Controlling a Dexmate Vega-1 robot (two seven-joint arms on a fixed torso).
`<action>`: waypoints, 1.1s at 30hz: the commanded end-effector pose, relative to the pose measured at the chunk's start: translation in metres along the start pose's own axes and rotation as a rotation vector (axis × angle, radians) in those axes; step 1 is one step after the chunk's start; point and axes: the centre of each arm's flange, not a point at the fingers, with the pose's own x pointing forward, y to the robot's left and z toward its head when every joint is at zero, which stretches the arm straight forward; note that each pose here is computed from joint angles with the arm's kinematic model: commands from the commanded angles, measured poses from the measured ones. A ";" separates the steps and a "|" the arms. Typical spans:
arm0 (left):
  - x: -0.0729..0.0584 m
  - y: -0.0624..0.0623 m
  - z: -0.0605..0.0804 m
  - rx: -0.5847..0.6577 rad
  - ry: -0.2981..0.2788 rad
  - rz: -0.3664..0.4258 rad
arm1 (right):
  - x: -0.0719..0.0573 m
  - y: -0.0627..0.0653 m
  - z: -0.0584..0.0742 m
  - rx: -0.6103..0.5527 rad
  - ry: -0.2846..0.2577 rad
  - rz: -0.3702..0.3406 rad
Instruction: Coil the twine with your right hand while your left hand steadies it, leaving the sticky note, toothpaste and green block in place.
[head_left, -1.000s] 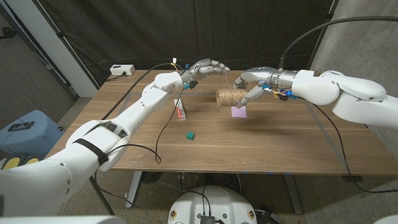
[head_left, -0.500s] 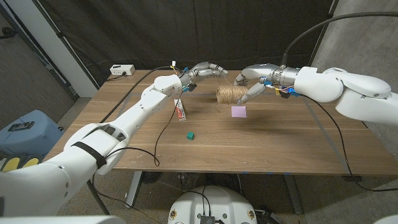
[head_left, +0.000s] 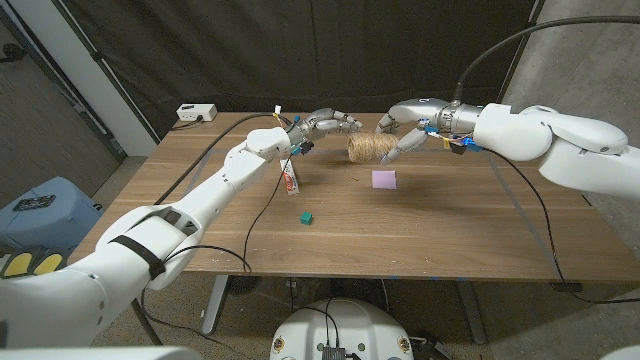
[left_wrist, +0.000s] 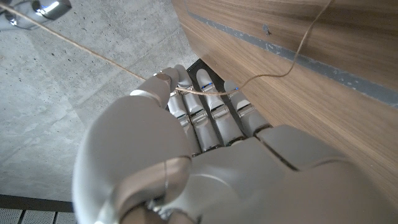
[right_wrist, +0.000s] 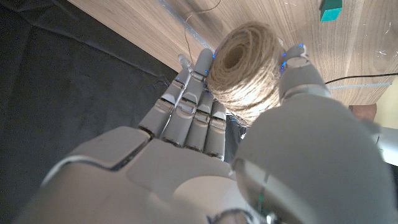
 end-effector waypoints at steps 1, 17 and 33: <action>-0.005 -0.006 -0.009 -0.007 0.026 0.009 | -0.001 -0.006 -0.003 -0.002 -0.001 -0.025; -0.003 -0.016 -0.017 -0.005 0.056 -0.002 | -0.002 -0.011 -0.003 0.000 -0.008 -0.058; -0.010 -0.028 -0.030 -0.032 0.081 0.001 | 0.004 -0.021 -0.002 -0.001 -0.029 -0.100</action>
